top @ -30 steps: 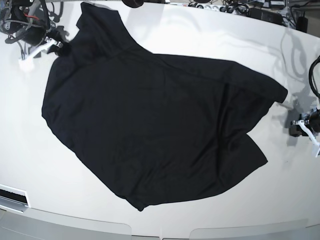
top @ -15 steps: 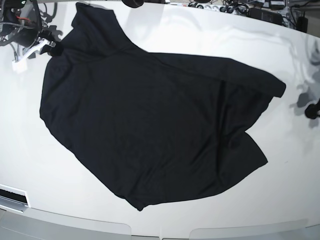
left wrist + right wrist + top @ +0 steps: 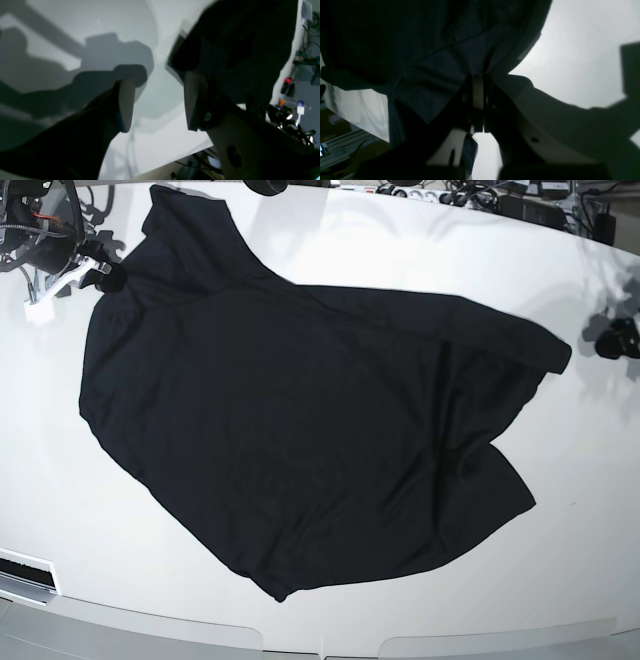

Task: Layout the t-shirt on the table in an organized manner, then fold the t-shirt properly
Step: 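Grasp opposite shirt edges, left gripper at sleeve side, right at collar side, then lift the black t-shirt with both grippers and pull it apart taut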

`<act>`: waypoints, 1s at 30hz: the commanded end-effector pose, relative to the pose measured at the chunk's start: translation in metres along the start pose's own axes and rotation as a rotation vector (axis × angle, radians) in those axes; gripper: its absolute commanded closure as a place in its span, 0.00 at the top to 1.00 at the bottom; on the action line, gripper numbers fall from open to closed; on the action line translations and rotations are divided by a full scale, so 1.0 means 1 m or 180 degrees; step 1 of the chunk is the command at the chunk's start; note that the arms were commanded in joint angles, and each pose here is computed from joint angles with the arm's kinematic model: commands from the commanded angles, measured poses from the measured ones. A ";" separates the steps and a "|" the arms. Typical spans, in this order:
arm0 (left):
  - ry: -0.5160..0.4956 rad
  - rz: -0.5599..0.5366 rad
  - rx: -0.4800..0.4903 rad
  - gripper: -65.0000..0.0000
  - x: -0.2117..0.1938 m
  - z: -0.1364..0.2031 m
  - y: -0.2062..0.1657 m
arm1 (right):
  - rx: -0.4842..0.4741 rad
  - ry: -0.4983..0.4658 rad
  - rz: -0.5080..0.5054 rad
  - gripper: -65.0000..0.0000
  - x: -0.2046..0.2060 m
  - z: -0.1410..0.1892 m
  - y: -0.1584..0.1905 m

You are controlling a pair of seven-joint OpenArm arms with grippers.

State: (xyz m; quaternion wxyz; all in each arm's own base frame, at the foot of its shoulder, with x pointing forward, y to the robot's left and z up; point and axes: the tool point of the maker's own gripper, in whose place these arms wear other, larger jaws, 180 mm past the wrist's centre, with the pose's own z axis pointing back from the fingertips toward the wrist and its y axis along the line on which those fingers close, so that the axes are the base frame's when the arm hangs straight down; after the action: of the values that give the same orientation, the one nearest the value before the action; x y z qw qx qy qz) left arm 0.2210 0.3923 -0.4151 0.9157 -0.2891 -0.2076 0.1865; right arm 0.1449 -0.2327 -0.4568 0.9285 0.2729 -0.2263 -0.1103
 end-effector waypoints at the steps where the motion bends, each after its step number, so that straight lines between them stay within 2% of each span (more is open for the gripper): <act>1: -0.0154 -0.0127 -0.0017 0.51 0.022 0.013 -0.006 | -0.0006 -0.0088 0.0064 0.00 0.011 0.007 -0.002; 11: -0.0058 -0.0556 -0.0280 0.51 0.025 -0.014 -0.049 | -0.0005 -0.0088 0.0064 0.00 0.011 0.007 -0.002; 18: 0.0038 -0.0681 -0.0207 0.50 0.010 -0.038 -0.049 | -0.0005 -0.0088 0.0064 0.00 0.011 0.007 -0.002; 20: 0.0051 -0.0665 -0.0244 0.42 0.007 -0.043 -0.052 | -0.0005 -0.0088 0.0064 0.00 0.011 0.007 -0.002; 23: -0.0005 -0.0660 -0.0255 0.20 0.009 -0.044 -0.053 | -0.0006 -0.0085 0.0064 0.00 0.010 0.007 -0.002; 26: -0.0036 -0.0754 -0.0118 0.09 0.011 -0.046 -0.046 | -0.0006 -0.0086 0.0064 0.00 0.010 0.007 -0.002; 27: -0.0020 -0.0789 -0.0067 0.01 0.010 -0.046 -0.043 | -0.0004 -0.0087 0.0064 0.00 0.011 0.007 -0.001; 30: 0.0018 -0.0796 -0.0045 0.00 0.010 -0.042 -0.041 | -0.0005 -0.0089 0.0064 0.00 0.011 0.006 -0.001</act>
State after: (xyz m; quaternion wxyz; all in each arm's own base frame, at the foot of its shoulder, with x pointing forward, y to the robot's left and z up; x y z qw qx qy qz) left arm 0.2474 0.3337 -0.4361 0.9335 -0.2756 -0.2167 0.0748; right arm 0.1449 -0.2327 -0.4569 0.9285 0.2728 -0.2262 -0.1105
